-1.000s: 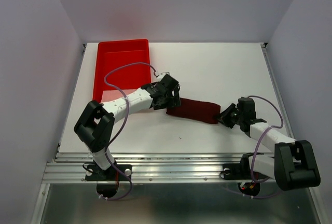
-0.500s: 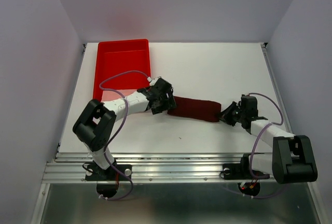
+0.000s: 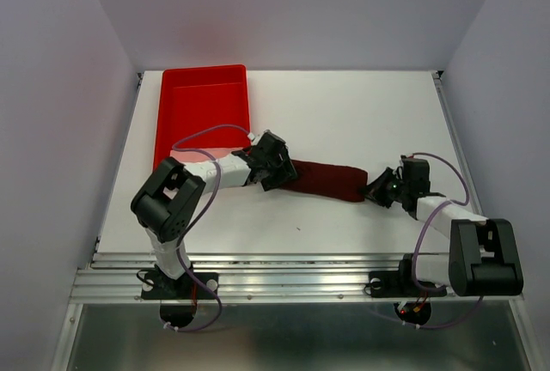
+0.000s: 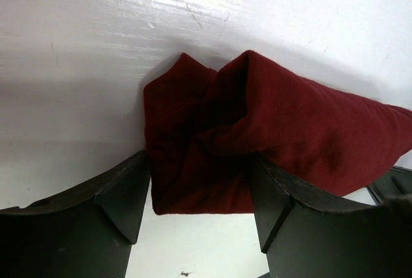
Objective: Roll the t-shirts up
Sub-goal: Pick up the T-shirt from the center of the board.
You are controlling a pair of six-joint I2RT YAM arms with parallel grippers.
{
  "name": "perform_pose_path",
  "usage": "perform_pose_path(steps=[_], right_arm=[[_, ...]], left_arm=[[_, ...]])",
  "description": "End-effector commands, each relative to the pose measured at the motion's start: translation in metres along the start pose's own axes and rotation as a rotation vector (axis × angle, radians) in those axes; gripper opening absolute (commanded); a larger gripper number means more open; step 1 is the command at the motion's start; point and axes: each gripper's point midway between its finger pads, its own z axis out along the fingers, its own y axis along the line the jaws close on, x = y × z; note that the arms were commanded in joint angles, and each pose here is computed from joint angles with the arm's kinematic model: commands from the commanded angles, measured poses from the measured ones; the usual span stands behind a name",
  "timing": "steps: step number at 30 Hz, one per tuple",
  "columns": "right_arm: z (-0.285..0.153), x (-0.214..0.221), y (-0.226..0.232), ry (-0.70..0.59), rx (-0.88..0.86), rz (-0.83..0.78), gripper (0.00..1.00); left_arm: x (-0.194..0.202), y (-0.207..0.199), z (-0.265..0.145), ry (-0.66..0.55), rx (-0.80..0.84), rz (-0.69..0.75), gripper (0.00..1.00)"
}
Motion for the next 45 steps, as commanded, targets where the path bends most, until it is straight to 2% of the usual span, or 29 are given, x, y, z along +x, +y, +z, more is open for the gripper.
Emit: perform_pose_path(steps=[1,4,7,10,11,13,14,15,17,18,19,20,21,23,27,33,40,45], right_arm=[[0.002,0.007,-0.026,0.024,0.097,-0.03,0.01],[0.003,0.009,-0.026,0.037,0.094,-0.034,0.01],[0.004,0.009,-0.025,0.049,0.087,-0.039,0.01],[0.005,0.01,-0.025,0.056,0.084,-0.042,0.01],[0.005,0.01,-0.024,0.057,0.083,-0.043,0.01],[0.005,0.011,-0.024,0.062,0.079,-0.045,0.01],[0.004,0.013,-0.025,0.067,0.082,-0.044,0.01],[0.004,0.013,-0.025,0.069,0.084,-0.048,0.01],[0.003,0.014,-0.025,0.074,0.087,-0.05,0.03],[0.0,0.015,-0.025,0.082,0.095,-0.046,0.13],[-0.001,0.014,-0.025,0.081,0.1,-0.045,0.29],[-0.004,0.016,-0.025,0.086,0.106,-0.041,0.59],[-0.006,0.015,-0.026,0.078,0.114,-0.037,0.73],[-0.012,0.011,-0.022,0.047,0.117,-0.037,0.82],[-0.018,0.009,-0.018,0.032,0.105,-0.03,0.84],[-0.007,0.024,-0.015,0.1,0.043,0.017,0.82],[0.006,0.02,-0.005,0.109,-0.018,0.057,0.73],[0.019,0.018,-0.008,0.112,-0.02,0.08,0.54]], left_arm=[[-0.001,-0.001,0.008,-0.006,0.01,-0.023,0.71],[-0.003,0.003,0.011,-0.019,-0.007,-0.024,0.71],[-0.003,0.009,0.016,-0.027,-0.03,-0.017,0.64],[-0.005,0.018,0.023,-0.045,-0.064,-0.004,0.44],[-0.004,0.021,0.025,-0.039,-0.072,0.0,0.29],[-0.003,0.023,0.025,-0.038,-0.076,0.008,0.18],[-0.002,0.022,0.023,-0.04,-0.073,0.018,0.05],[-0.002,0.023,0.022,-0.041,-0.072,0.022,0.0],[-0.003,0.024,0.017,-0.046,-0.068,0.03,0.0],[-0.002,0.026,0.014,-0.048,-0.069,0.033,0.0],[-0.002,0.028,0.013,-0.052,-0.074,0.038,0.0],[0.0,0.03,0.009,-0.05,-0.078,0.042,0.0],[0.0,0.032,0.007,-0.05,-0.086,0.046,0.0],[0.0,0.036,0.004,-0.051,-0.104,0.065,0.0],[0.0,0.038,0.002,-0.046,-0.113,0.088,0.0],[-0.004,0.031,0.004,-0.044,-0.106,0.111,0.0],[-0.006,0.025,0.005,-0.04,-0.095,0.129,0.0],[-0.008,0.024,0.005,-0.042,-0.095,0.14,0.0]])
